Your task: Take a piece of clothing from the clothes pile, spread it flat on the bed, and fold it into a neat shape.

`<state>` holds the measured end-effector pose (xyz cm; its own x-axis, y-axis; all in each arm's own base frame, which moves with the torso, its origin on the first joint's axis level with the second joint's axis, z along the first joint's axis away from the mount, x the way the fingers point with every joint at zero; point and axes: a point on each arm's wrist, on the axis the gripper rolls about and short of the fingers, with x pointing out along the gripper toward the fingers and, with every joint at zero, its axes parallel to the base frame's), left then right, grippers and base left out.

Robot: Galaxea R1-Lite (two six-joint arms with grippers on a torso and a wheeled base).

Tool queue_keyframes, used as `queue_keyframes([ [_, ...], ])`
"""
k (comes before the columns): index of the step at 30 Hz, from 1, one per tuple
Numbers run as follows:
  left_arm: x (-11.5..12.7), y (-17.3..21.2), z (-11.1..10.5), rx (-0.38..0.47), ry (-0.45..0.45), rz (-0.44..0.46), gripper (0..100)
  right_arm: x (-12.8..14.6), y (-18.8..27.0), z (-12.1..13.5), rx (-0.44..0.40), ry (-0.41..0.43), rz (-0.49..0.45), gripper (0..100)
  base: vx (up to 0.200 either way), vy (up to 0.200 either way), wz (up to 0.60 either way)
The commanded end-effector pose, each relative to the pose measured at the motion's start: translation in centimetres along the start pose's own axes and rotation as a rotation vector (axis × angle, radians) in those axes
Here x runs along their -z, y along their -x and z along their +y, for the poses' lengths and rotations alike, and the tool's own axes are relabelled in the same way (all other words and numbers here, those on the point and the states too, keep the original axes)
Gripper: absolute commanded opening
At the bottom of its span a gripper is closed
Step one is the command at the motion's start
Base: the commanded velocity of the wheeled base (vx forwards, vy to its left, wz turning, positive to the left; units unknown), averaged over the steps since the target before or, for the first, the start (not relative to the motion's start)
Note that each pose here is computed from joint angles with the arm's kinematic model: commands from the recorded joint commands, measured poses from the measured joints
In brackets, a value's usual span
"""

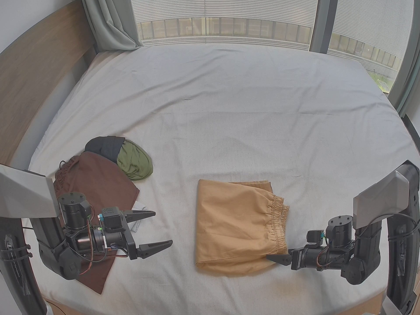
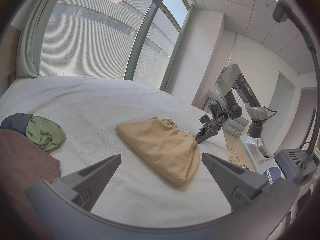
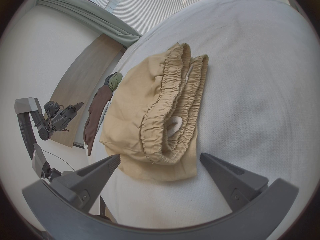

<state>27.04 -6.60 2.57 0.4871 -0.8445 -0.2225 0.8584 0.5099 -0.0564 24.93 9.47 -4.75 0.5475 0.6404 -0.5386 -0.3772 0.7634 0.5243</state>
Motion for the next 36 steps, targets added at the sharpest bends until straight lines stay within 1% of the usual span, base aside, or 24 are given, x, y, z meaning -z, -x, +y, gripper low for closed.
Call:
queue_keyframes([
  [1, 0.1, 0.0, 0.0, -0.001, 0.002, 0.002, 100, 0.6, -1.0, -0.6, 0.003, -0.015, 0.024, 100, 0.0, 0.0, 0.0],
  [3, 0.1, 0.0, 0.0, 0.0, 0.002, 0.002, 100, 0.6, -1.4, -0.6, -0.002, -0.033, 0.02, 100, 0.0, 0.0, 0.0],
  [7, 0.1, 0.0, 0.0, 0.001, 0.003, 0.003, 100, -0.1, -1.9, -0.2, -0.025, -0.1, -0.007, 100, 0.0, 0.0, 0.0],
  [8, 0.1, 0.0, 0.0, 0.001, 0.003, 0.003, 100, -0.1, -1.9, -0.2, -0.025, -0.1, -0.007, 100, 0.0, 0.0, 0.0],
  [11, 0.1, 0.0, 0.0, 0.001, 0.004, 0.004, 100, -0.7, -2.5, 0.5, -0.048, -0.134, -0.029, 100, 0.0, 0.0, 0.0],
  [15, 0.2, 0.0, 0.0, 0.001, 0.006, 0.006, 100, -1.0, -2.7, 0.5, -0.032, -0.138, -0.051, 100, 0.0, 0.0, 0.0],
  [25, 0.3, -0.1, 0.0, 0.001, 0.007, 0.007, 100, -1.0, -2.7, 0.5, -0.031, -0.138, -0.052, 100, 0.0, 0.0, 0.0],
  [26, 0.3, -0.1, 0.0, 0.002, 0.008, 0.008, 100, -1.0, -2.7, 0.6, -0.031, -0.138, -0.052, 0, 0.0, 0.0, 0.0],
  [36, 0.3, -0.1, 0.0, 0.001, 0.007, 0.007, 100, -0.9, -2.8, 0.7, -0.035, -0.135, -0.048, 0, 0.0, 0.0, 0.0],
])
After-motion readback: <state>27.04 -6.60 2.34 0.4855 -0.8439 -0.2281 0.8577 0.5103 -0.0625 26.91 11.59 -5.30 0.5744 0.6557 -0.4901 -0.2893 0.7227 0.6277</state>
